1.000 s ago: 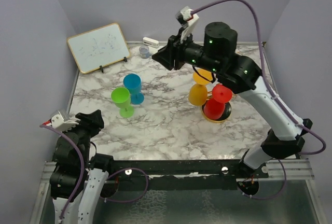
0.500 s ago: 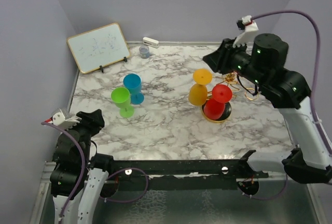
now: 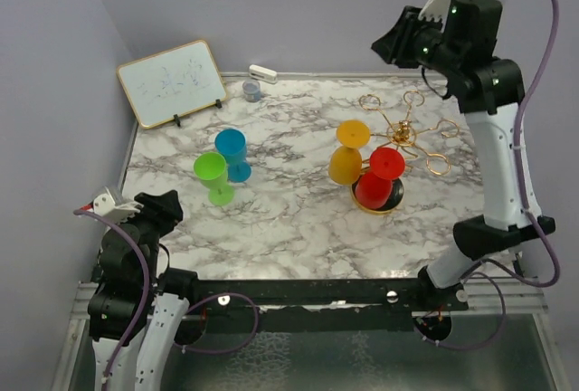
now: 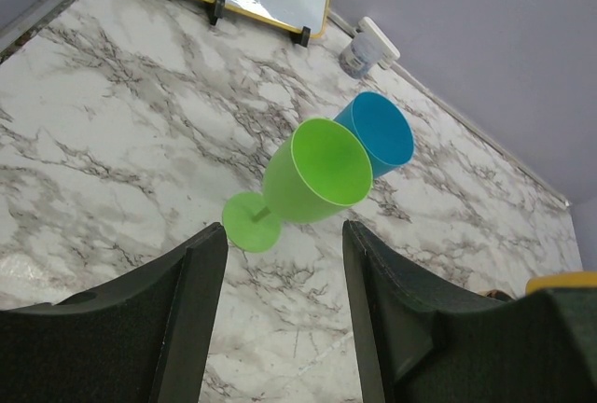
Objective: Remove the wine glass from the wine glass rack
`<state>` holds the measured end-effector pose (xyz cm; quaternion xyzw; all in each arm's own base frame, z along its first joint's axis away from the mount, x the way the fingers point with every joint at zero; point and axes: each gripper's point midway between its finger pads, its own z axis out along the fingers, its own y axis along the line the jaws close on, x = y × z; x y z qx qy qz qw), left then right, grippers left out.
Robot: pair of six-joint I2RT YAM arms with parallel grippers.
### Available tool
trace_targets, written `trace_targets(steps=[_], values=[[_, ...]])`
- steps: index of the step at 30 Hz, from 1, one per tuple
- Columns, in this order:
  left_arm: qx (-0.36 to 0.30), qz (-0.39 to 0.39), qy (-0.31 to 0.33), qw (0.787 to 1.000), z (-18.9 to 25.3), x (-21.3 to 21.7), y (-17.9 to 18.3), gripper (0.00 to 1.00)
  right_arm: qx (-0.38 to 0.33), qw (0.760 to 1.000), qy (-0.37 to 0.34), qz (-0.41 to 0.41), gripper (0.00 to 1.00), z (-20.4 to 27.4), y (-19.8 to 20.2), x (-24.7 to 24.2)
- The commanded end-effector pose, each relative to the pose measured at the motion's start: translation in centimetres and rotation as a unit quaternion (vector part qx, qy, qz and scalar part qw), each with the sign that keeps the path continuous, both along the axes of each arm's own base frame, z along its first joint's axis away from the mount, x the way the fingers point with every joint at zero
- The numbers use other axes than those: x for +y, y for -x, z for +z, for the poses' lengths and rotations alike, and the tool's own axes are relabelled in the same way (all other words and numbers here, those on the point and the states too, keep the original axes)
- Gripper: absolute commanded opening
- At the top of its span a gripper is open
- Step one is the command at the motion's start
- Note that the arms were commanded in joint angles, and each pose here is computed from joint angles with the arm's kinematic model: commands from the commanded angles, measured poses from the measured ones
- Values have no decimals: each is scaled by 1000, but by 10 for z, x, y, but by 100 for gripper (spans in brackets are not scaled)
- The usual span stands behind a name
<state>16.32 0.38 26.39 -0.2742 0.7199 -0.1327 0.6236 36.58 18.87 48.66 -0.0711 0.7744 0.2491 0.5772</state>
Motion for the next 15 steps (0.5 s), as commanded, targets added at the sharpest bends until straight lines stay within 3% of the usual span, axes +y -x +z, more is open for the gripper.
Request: trace_targets(steps=[1, 4, 8, 15], values=[[-5, -10, -4, 1000, 3, -3, -4, 55, 28, 993, -111, 10, 27, 22, -2, -73], [-5, -11, -5, 1000, 3, -4, -4, 55, 32, 984, -171, 30, 27, 20, 25, -101], [-8, -11, -5, 1000, 4, -4, -4, 55, 13, 987, -160, -24, 30, 15, 68, -114], [-14, -15, -5, 1000, 5, -4, -2, 55, 18, 982, -187, 29, 34, -5, 165, -82]])
